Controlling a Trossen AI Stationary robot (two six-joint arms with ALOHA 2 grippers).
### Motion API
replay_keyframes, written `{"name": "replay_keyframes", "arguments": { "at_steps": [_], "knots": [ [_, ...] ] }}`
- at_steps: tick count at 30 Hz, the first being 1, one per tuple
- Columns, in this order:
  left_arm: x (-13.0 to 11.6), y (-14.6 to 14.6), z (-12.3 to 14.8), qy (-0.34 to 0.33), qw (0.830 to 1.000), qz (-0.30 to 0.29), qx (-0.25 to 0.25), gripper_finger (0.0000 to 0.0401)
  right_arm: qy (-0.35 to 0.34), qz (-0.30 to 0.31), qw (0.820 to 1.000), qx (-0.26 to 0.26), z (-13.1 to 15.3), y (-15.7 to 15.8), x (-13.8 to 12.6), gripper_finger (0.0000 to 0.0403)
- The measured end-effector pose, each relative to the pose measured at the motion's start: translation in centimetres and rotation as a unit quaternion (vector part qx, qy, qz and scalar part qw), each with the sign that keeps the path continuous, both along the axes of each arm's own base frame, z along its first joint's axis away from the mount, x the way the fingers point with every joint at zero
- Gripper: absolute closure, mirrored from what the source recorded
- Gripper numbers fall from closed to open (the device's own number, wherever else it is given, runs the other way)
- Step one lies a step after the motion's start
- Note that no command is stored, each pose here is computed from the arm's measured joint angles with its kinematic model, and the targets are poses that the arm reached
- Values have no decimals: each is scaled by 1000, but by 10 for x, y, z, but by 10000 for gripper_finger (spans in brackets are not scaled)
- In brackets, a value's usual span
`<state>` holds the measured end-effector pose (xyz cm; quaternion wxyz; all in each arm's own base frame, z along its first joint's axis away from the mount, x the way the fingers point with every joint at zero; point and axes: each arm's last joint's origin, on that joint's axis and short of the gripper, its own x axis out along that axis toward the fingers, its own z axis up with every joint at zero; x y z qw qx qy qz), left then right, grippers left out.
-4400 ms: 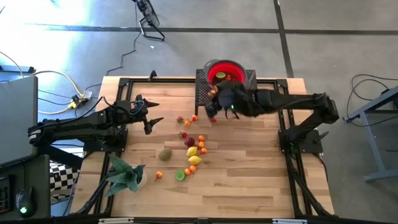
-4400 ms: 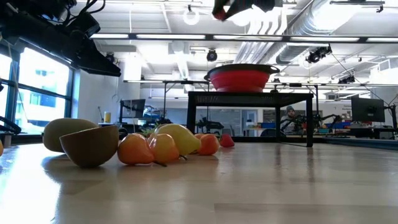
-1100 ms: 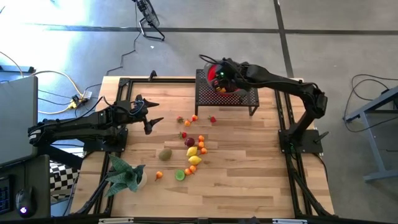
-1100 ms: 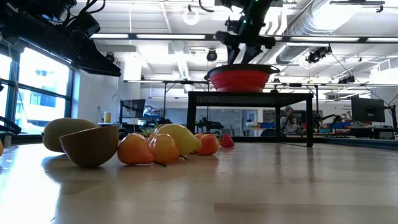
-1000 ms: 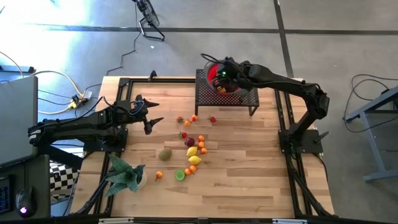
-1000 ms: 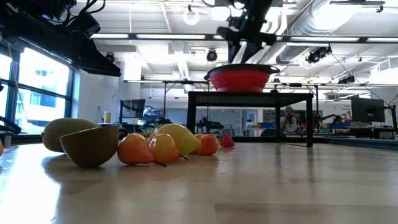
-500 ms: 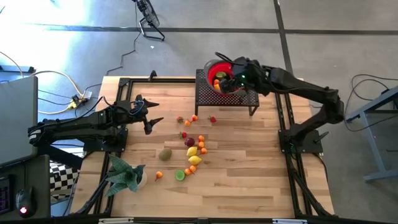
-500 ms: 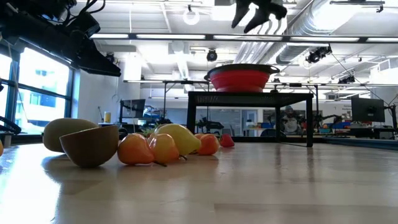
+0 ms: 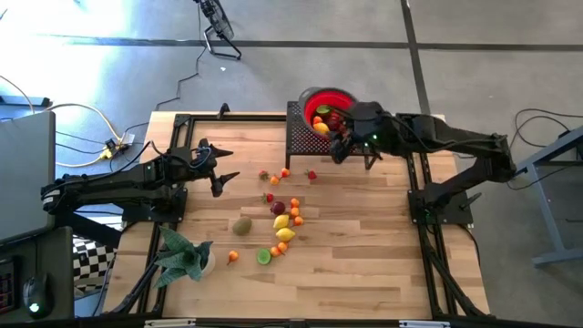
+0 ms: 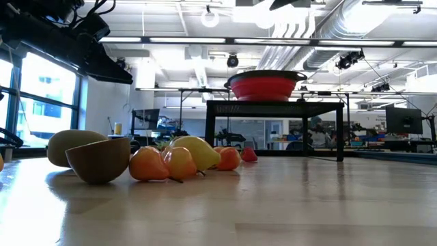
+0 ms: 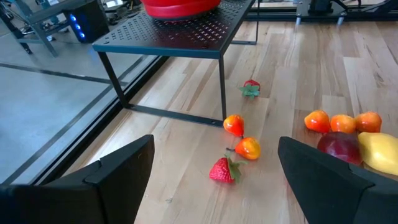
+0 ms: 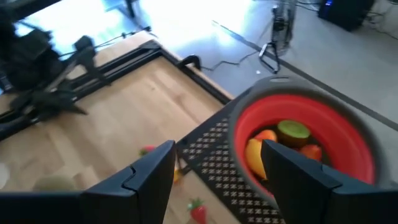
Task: Pick & Place Fruit
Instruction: Put the lemon into the strainer on the shelf
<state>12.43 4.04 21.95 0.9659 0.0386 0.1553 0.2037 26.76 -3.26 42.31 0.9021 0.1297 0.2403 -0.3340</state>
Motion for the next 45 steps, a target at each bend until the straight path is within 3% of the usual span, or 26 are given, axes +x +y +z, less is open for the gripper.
{"name": "replay_keyframes", "arguments": {
  "at_steps": [10,28,45],
  "knots": [
    [0,0,0,0,1000,0,0,64,0,59,998,1,0,32,2,181],
    [0,0,0,0,1000,0,0,64,-2,107,994,4,-1,61,1,317],
    [0,0,0,0,1000,0,0,64,67,140,988,9,-37,86,38,364]
  ]
}}
